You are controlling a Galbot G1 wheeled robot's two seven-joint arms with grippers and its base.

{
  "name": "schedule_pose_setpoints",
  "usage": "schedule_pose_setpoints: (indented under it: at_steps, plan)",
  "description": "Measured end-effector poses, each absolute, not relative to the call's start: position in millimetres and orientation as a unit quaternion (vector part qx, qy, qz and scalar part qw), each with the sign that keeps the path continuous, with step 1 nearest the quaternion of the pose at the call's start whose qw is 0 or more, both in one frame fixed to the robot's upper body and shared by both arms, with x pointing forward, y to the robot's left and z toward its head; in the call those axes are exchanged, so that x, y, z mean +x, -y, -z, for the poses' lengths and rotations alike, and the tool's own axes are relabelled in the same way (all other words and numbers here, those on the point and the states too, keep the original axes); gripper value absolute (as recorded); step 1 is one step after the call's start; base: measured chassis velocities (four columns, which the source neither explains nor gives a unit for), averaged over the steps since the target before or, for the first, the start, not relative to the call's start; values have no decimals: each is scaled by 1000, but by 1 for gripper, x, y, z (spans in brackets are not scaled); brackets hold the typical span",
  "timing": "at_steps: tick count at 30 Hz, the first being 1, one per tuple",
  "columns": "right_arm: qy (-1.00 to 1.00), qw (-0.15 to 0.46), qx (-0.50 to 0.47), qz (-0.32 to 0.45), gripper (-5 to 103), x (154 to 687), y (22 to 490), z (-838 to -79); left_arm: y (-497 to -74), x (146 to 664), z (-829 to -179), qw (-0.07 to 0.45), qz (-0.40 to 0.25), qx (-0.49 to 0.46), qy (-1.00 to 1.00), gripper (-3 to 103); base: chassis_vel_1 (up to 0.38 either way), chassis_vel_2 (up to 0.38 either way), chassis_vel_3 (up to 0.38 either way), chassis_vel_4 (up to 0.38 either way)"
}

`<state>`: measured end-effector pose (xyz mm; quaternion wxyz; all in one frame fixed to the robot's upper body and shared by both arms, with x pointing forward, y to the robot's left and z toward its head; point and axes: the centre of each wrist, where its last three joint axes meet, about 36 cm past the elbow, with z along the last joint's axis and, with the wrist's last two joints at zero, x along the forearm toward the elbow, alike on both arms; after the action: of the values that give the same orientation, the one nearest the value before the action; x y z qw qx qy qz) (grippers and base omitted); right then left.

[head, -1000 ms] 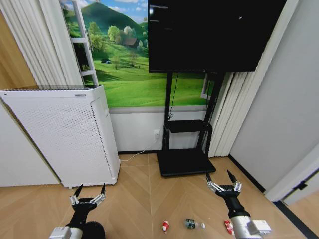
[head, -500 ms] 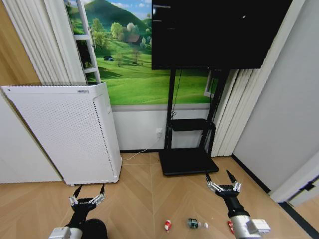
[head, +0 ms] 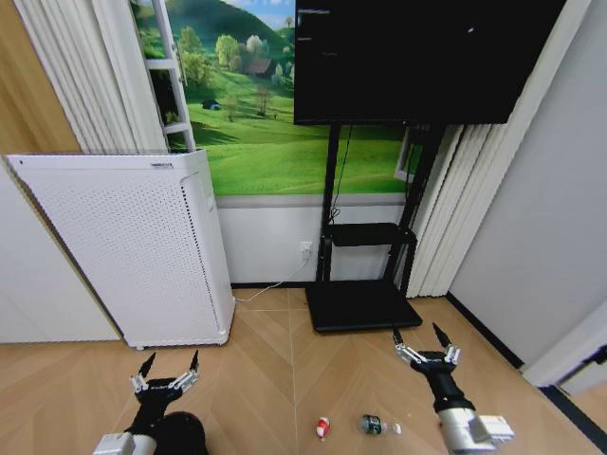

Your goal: Pick up the trash bin and place the garbage on the floor into it.

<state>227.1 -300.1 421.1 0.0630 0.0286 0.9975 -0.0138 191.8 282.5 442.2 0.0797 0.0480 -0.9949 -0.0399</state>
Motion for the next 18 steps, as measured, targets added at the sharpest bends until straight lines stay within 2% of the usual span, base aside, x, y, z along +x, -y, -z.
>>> schedule_pose_setpoints:
  at_steps: [18]
  plan:
    - [-998,58,33,20,100,223,298,-420,-279,191,-439,87,45,42,994,100,0,0,0,0]
